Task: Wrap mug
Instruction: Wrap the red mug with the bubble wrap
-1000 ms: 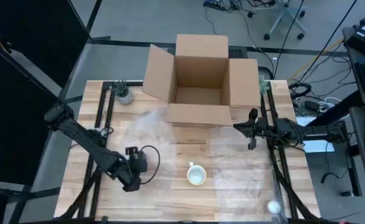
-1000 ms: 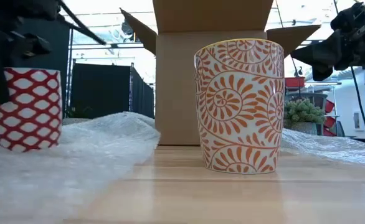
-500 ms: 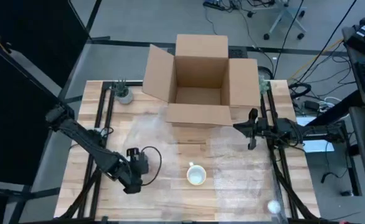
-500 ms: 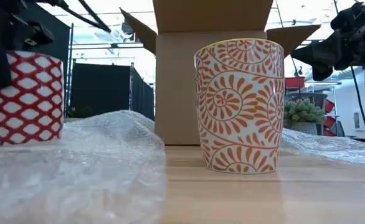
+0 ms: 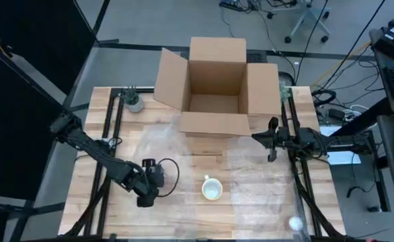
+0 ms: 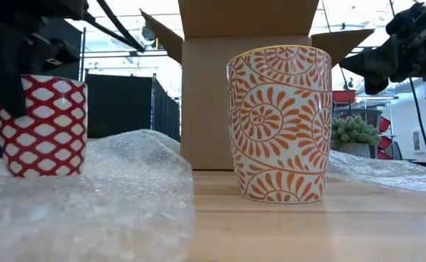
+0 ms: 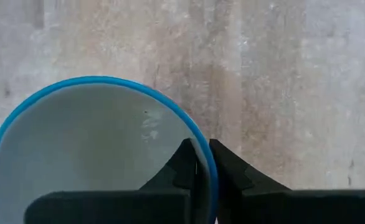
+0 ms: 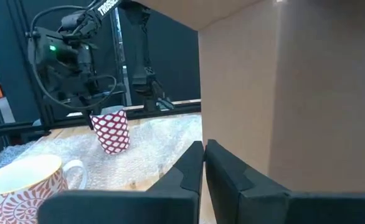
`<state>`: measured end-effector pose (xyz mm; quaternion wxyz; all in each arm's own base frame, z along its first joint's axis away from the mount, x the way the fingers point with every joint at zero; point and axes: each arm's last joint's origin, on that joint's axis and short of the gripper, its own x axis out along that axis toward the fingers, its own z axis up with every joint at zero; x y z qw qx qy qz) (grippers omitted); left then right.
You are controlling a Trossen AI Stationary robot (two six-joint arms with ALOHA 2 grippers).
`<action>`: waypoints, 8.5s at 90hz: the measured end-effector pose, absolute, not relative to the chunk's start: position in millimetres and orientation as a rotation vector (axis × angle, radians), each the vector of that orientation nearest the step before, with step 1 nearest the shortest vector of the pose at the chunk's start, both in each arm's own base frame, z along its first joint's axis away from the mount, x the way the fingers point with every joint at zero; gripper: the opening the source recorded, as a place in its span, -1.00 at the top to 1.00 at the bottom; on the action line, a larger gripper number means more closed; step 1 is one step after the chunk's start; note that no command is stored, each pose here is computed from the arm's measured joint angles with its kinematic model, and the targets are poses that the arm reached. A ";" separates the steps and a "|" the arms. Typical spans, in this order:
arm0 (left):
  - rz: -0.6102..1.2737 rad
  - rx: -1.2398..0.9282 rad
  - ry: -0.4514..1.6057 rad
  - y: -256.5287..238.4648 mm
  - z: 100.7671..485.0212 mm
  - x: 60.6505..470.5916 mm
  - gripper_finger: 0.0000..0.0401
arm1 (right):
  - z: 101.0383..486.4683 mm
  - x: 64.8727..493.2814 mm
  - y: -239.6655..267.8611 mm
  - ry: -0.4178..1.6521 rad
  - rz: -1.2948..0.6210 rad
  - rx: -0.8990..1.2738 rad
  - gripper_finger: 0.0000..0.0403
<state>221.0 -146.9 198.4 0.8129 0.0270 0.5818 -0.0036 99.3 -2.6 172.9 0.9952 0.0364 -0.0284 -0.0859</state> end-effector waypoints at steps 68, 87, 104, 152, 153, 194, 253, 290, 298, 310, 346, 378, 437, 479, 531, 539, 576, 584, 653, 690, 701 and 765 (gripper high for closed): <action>-0.014 0.086 1.262 -150.0 223.4 225.8 0.21 | 172.9 99.3 -2.6 -0.057 -0.172 0.073 0.99; 0.013 0.156 1.273 -148.4 245.5 225.7 0.21 | 172.9 99.3 -2.6 -0.057 -0.173 0.073 0.99; 0.040 0.177 1.245 -149.1 270.6 227.1 0.20 | 172.9 99.3 -2.5 -0.057 -0.172 0.073 0.99; -0.006 -0.072 1.139 -190.3 308.0 180.6 0.20 | 173.3 99.3 -2.6 -0.054 -0.176 0.002 0.99; -0.004 -0.076 1.142 -191.1 307.9 179.1 0.20 | 173.3 99.3 -2.6 -0.055 -0.176 0.002 0.99; 0.439 0.015 1.119 -157.5 307.2 161.8 0.20 | 193.2 95.6 -5.9 -0.332 -0.205 0.565 0.99; 0.635 -0.217 1.017 3.4 288.8 155.5 0.20 | 166.5 105.9 -7.0 -0.062 -0.336 0.540 0.99; 0.627 -0.418 1.098 100.3 230.6 165.5 0.20 | 158.7 111.0 -6.7 0.021 -0.356 0.536 0.80; 0.604 -0.461 1.105 116.0 219.4 166.4 0.20 | 157.1 111.9 -6.7 0.039 -0.361 0.526 0.71; 0.590 -0.469 1.148 134.0 203.9 170.3 0.20 | 155.1 113.0 -6.5 0.061 -0.362 0.522 0.59; 0.469 -0.565 1.214 161.8 158.6 185.1 0.20 | 151.4 114.8 -6.5 0.104 -0.371 0.487 0.49; 0.415 -0.557 1.298 167.4 137.4 188.4 0.54 | 154.2 115.5 -6.6 0.094 -0.363 0.384 0.49; 0.500 -0.385 1.008 111.1 263.6 150.4 0.99 | 162.2 116.5 -6.5 0.015 -0.344 0.370 0.49; 0.358 -0.305 0.684 52.4 310.5 111.7 0.99 | 190.4 115.5 -3.9 -0.251 -0.204 0.404 0.49; -0.069 -0.289 0.452 7.4 334.8 105.8 0.99 | 277.5 109.6 5.4 -0.245 -0.011 0.450 0.49; -0.117 -0.282 0.466 2.2 334.2 105.7 0.99 | 285.6 110.6 10.0 -0.241 0.028 0.437 0.49; -0.316 -0.355 0.513 -21.8 334.9 105.8 0.99 | 298.9 118.3 19.5 -0.205 0.081 0.392 0.49; -0.357 -0.369 0.505 -27.0 336.7 107.8 0.99 | 302.0 119.2 19.6 -0.207 0.081 0.392 0.49; -0.389 -0.508 0.662 -41.7 325.6 86.9 0.99 | 339.2 157.1 46.1 -0.134 0.129 0.401 0.49; -0.463 -0.466 0.804 -59.5 317.0 91.4 0.99 | 344.9 218.1 89.6 -0.005 0.051 0.308 0.49; -0.453 -0.438 0.866 -65.7 311.4 96.8 0.99 | 349.1 244.0 107.2 0.019 0.036 0.251 0.49; -0.433 -0.366 0.989 -83.8 297.3 113.8 0.99 | 338.3 287.7 146.3 0.479 -0.126 0.077 0.49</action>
